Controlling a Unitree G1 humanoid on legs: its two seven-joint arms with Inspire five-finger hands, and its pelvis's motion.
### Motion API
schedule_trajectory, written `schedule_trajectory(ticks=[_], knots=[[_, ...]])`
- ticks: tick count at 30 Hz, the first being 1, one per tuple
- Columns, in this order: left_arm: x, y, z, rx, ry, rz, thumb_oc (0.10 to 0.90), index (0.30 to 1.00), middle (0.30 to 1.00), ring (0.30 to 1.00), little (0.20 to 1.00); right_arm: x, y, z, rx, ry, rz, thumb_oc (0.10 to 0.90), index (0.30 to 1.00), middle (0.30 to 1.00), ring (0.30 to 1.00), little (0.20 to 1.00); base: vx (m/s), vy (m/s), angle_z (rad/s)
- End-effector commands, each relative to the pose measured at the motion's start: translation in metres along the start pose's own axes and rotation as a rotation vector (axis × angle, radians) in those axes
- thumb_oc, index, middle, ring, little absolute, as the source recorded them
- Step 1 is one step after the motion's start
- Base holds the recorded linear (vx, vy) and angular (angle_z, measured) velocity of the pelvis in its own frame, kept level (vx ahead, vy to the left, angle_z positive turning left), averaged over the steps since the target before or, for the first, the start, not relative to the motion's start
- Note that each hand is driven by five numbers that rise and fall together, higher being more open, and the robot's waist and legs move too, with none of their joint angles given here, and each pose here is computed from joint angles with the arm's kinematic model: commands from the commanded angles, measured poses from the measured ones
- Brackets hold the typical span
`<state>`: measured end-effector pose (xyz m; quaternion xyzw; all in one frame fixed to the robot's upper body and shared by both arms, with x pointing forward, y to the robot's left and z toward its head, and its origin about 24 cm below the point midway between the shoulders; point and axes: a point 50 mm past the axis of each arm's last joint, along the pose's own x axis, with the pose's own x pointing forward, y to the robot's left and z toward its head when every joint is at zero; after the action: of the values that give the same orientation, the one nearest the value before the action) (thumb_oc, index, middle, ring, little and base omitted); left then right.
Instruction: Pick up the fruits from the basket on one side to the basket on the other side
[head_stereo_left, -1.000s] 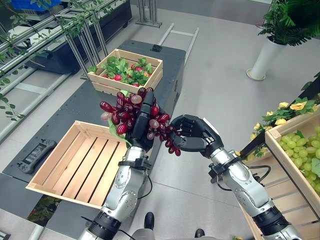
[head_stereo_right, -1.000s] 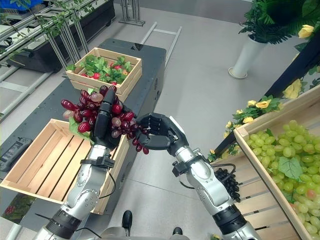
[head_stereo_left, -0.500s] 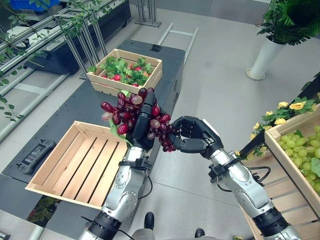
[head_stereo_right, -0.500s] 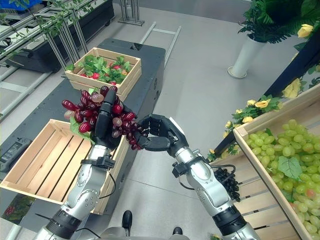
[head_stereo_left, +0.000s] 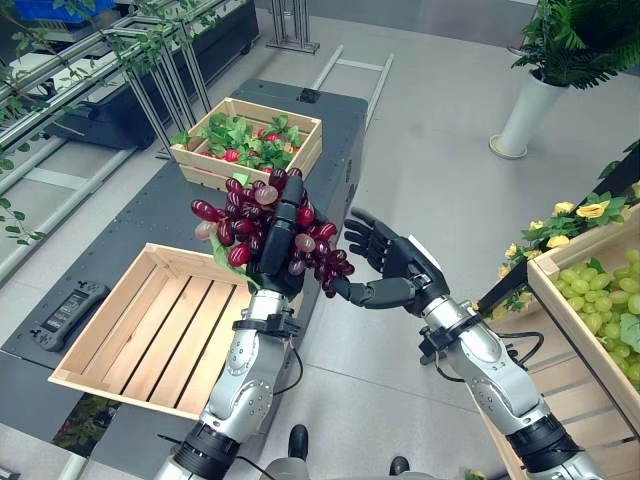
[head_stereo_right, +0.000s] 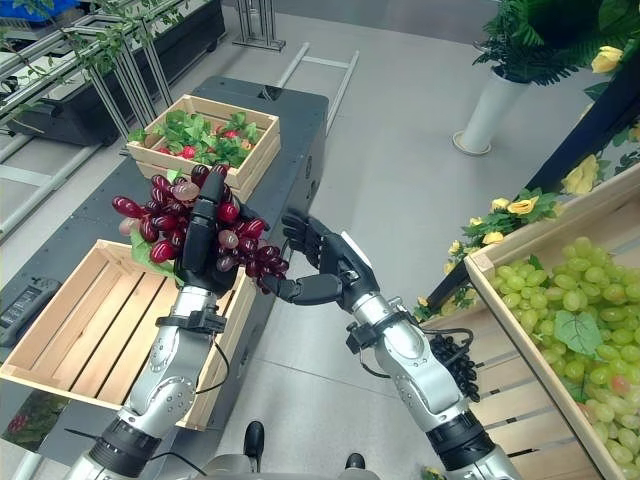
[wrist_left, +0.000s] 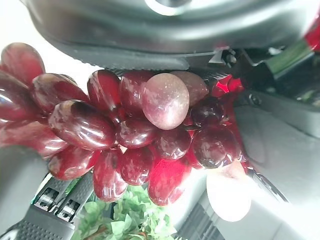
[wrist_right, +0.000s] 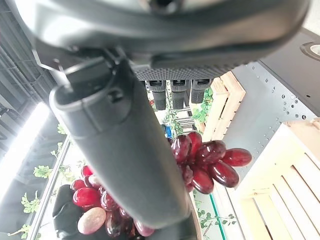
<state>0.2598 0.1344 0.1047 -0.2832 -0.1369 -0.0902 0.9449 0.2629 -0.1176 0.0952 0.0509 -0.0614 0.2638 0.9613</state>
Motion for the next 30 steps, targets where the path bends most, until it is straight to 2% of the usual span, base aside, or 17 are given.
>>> schedule_trajectory(ticks=[1,7,13,24,30], knots=[[0.022,-0.042,0.040,-0.015,-0.260,-0.224,0.400,0.300,0.300,0.300,0.300,0.004,0.008,0.044,0.013,-0.237,0.069,0.800,0.900,0.900,0.900,0.900,-0.01,-0.001,-0.03],[0.019,-0.057,0.034,-0.094,-0.222,-0.354,0.400,0.300,0.300,0.300,0.300,0.007,0.008,0.038,-0.052,-0.208,0.014,0.800,0.900,0.900,0.900,0.900,0.00,-0.001,-0.01],[0.016,-0.073,0.028,-0.116,-0.176,-0.502,0.400,0.300,0.300,0.300,0.300,0.012,0.012,0.026,-0.032,-0.139,0.026,0.800,0.900,0.900,0.900,0.900,0.00,0.000,-0.02],[0.013,-0.078,0.021,-0.139,-0.124,-0.607,0.400,0.300,0.300,0.300,0.300,0.014,0.014,0.016,-0.015,-0.082,0.047,0.800,0.900,0.900,0.900,0.900,0.00,0.000,-0.02],[0.012,-0.078,0.018,-0.120,-0.105,-0.598,0.400,0.300,0.300,0.300,0.300,0.014,0.014,0.017,-0.021,-0.092,0.051,0.800,0.900,0.900,0.900,0.900,0.00,0.000,0.00]])
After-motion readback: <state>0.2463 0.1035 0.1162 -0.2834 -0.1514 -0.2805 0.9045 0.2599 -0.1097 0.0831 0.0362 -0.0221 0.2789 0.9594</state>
